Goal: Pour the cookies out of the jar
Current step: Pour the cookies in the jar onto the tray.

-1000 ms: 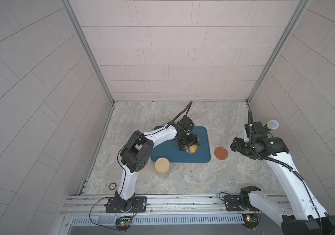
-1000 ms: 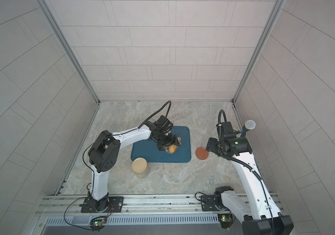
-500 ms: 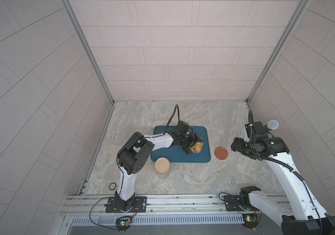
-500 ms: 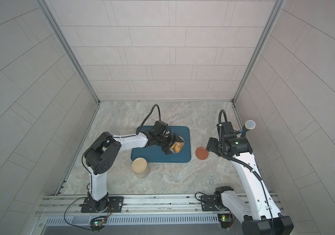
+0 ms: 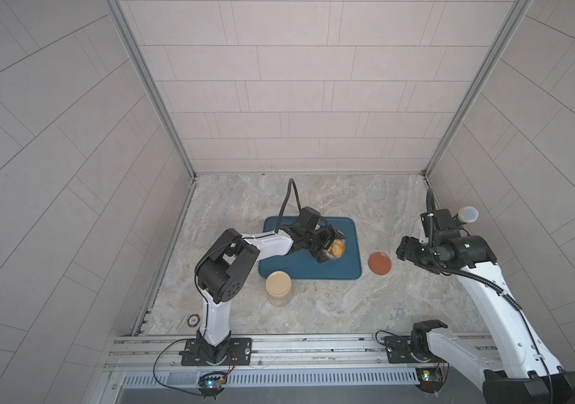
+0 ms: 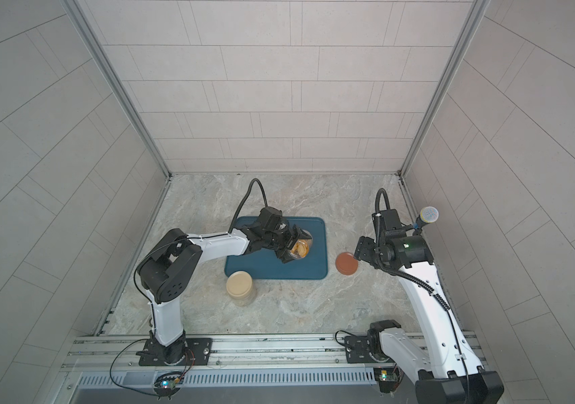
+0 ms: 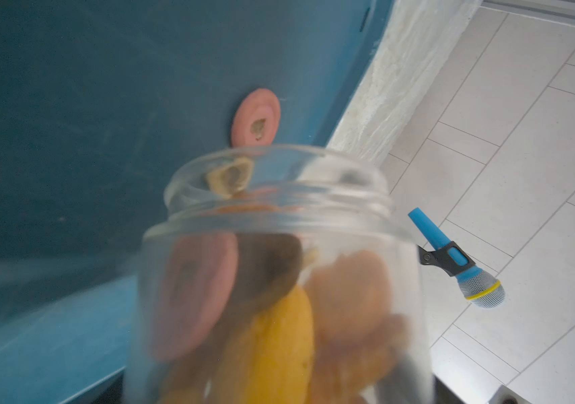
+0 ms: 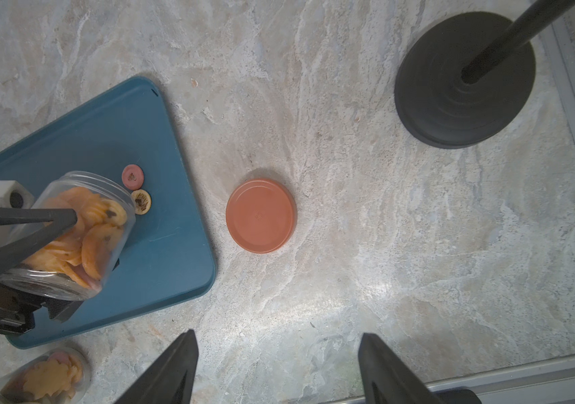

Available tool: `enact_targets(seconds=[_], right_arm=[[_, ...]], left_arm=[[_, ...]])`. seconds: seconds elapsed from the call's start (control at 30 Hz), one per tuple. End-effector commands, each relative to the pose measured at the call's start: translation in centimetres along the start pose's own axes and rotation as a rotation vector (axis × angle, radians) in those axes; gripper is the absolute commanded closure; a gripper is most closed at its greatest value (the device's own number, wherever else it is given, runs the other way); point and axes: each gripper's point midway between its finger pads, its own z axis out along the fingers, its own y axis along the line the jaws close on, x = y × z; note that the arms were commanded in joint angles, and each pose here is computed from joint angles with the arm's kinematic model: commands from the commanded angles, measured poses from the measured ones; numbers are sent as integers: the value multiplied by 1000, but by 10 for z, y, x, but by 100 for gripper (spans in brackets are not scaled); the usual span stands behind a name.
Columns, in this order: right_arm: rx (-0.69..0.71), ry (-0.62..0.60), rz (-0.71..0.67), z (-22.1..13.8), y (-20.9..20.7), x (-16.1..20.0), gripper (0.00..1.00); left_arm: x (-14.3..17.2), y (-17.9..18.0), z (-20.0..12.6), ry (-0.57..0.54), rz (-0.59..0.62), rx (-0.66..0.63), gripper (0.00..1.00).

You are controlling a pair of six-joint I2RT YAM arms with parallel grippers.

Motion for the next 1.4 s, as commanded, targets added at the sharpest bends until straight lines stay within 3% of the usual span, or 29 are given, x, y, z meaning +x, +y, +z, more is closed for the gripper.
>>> enact_targets(seconds=[0.0,0.1,0.17,0.2,0.27,0.57,0.6,0.63,0.67,0.77,0.87,0.93,1.03,1.07,1.1,1.17,1.37], right_arm=[[10,-22,-4,-7,-3,-3,23],[14,-32,-9,-7,-5,-3,23],[27,-19,-12,-2,-7,-1,23],[21,-10,-12,-1,-5,0,23],[14,-8,-10,-1,-4,0,23],[11,-18,-3,-3,-4,0,23],[5,-24,-4,-4,-4,-1,23],[7,-30,-6,-2,-5,-1,23],[21,-30,-7,1,-7,0,23],[25,6,-12,6,-6,2,23],[17,-15,-7,3,-7,2,23],[17,-24,-6,2,-8,2,23],[9,-15,-2,2,-7,4,23],[7,-19,-2,3,-6,4,23],[12,-21,-1,5,-8,4,23],[14,-3,-1,8,-8,6,23],[5,-16,11,4,-7,5,23]], left_arm=[[25,-57,-26,35,102,166,100],[34,-77,-30,28,122,274,100],[17,-52,-21,17,-12,260,100],[15,-73,-26,25,-46,419,100],[18,-97,-36,40,-92,573,100],[19,-99,-60,-43,-130,607,100],[24,-107,-64,-47,-49,588,100],[22,-91,-55,-58,14,452,100],[17,-55,-44,-80,-24,270,100],[18,-56,-38,-45,-37,347,100],[25,-39,-35,-41,-15,254,100],[38,-37,-39,-28,144,104,100],[49,-21,-68,-96,558,-304,100],[38,-2,-76,-150,685,-485,100],[32,10,-82,-141,733,-596,100],[33,25,-74,-53,737,-636,100],[33,25,-65,-61,730,-599,100]])
